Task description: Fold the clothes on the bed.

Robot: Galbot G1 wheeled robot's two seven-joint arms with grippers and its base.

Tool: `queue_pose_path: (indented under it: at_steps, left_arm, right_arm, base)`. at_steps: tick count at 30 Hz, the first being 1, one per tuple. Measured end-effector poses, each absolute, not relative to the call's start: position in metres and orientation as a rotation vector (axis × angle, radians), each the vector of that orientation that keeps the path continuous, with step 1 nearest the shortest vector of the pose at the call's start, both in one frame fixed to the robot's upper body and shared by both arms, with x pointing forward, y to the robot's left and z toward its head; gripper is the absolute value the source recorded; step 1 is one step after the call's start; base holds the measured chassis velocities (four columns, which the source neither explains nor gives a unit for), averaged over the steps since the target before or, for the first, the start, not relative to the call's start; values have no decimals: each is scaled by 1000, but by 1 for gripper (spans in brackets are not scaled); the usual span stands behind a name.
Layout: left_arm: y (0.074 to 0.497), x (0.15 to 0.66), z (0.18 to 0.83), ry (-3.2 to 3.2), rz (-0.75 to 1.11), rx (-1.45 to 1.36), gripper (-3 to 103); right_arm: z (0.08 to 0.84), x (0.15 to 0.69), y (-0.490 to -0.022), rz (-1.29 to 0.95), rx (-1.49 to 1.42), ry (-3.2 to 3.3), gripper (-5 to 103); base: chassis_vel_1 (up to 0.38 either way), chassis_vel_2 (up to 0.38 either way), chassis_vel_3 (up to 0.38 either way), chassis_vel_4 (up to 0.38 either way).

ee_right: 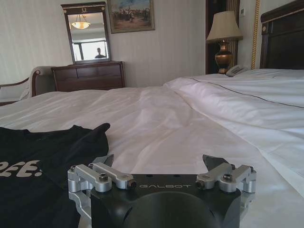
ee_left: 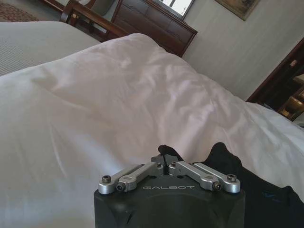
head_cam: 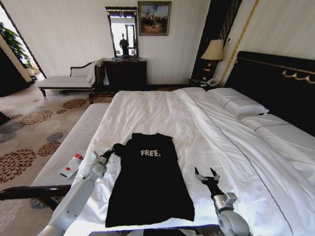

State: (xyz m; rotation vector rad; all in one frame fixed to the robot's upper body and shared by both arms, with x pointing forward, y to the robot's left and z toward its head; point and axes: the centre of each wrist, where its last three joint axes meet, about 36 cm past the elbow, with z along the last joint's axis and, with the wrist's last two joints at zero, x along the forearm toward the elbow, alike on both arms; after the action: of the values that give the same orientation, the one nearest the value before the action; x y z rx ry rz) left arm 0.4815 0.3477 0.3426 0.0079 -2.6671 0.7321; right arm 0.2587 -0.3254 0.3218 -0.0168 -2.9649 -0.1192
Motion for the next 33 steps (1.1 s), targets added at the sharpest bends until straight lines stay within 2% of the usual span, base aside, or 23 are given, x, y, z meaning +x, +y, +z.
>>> queue_pose_path:
  at_steps: [17, 30, 33]
  left_arm:
    - [379, 463, 338, -2716, 724, 120, 0]
    - [358, 465, 332, -2778, 572, 90, 0]
    - [338, 472, 335, -2827, 441, 49, 0]
  right_arm:
    - [323, 261, -326, -121, -7, -2973, 100]
    - [321, 260, -325, -125, -4, -2973, 100]
    - [319, 259, -326, -125, -7, -2972, 100]
  base:
    - [0, 0, 0, 0]
    - [0, 0, 0, 0]
    - [0, 0, 0, 0]
